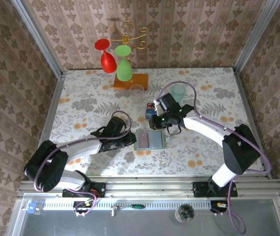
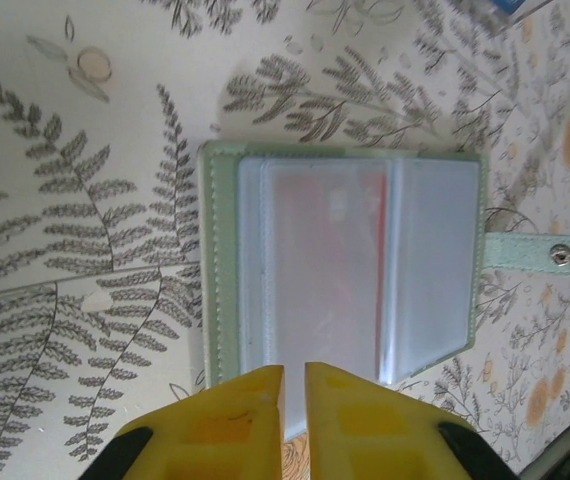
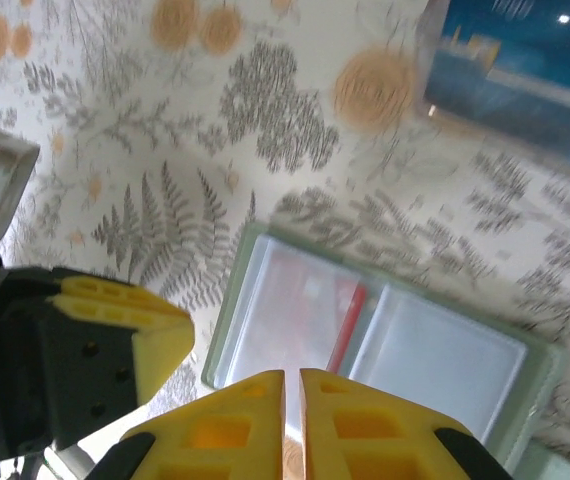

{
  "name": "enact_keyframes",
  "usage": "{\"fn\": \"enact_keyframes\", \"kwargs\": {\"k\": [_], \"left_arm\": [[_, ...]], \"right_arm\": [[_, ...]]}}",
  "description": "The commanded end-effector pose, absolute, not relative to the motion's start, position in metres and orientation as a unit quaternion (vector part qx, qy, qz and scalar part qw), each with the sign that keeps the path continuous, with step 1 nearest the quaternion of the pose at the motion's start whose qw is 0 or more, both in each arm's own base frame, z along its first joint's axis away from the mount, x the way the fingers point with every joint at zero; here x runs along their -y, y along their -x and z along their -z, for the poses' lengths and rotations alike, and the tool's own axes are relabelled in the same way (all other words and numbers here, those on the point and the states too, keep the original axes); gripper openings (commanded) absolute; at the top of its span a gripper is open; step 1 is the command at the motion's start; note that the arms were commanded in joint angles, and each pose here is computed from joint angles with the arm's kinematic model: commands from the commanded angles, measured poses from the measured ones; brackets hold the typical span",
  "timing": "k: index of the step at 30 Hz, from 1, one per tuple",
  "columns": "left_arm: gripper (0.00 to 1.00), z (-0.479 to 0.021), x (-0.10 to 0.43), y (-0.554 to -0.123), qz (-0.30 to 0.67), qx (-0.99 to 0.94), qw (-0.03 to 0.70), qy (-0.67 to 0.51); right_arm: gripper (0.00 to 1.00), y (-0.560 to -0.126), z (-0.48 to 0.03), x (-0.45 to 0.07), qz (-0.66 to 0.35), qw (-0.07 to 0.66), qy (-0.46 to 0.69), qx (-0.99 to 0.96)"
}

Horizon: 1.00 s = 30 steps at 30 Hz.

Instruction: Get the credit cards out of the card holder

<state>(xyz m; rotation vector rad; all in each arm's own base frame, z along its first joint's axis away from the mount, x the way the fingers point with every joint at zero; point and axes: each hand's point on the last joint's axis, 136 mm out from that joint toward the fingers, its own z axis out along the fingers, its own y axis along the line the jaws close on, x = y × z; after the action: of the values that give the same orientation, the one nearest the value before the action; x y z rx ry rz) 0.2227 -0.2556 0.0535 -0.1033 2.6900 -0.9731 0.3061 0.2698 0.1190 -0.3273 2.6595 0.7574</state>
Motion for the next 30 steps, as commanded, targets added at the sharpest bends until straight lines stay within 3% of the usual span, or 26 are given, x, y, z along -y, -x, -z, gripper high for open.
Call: {"fn": "enact_keyframes", "kwargs": {"k": [1, 14, 30], "left_arm": [[0.1, -0.042, 0.254, -0.219, 0.331, -0.934, 0.131, 0.043], [0.01, -0.026, 0.257, -0.221, 0.313, -0.943, 0.11, 0.037], [0.01, -0.023, 0.252, -0.219, 0.312, -0.943, 0.107, 0.044]], "right_arm": [[0.13, -0.293, -0.114, -0.275, -0.291, 0.148, 0.09, -0.941], [0.2, -0.282, -0.089, -0.293, -0.309, 0.102, 0.09, -0.941], [0.29, -0.276, -0.059, -0.315, -0.329, 0.053, 0.032, -0.942]]}}
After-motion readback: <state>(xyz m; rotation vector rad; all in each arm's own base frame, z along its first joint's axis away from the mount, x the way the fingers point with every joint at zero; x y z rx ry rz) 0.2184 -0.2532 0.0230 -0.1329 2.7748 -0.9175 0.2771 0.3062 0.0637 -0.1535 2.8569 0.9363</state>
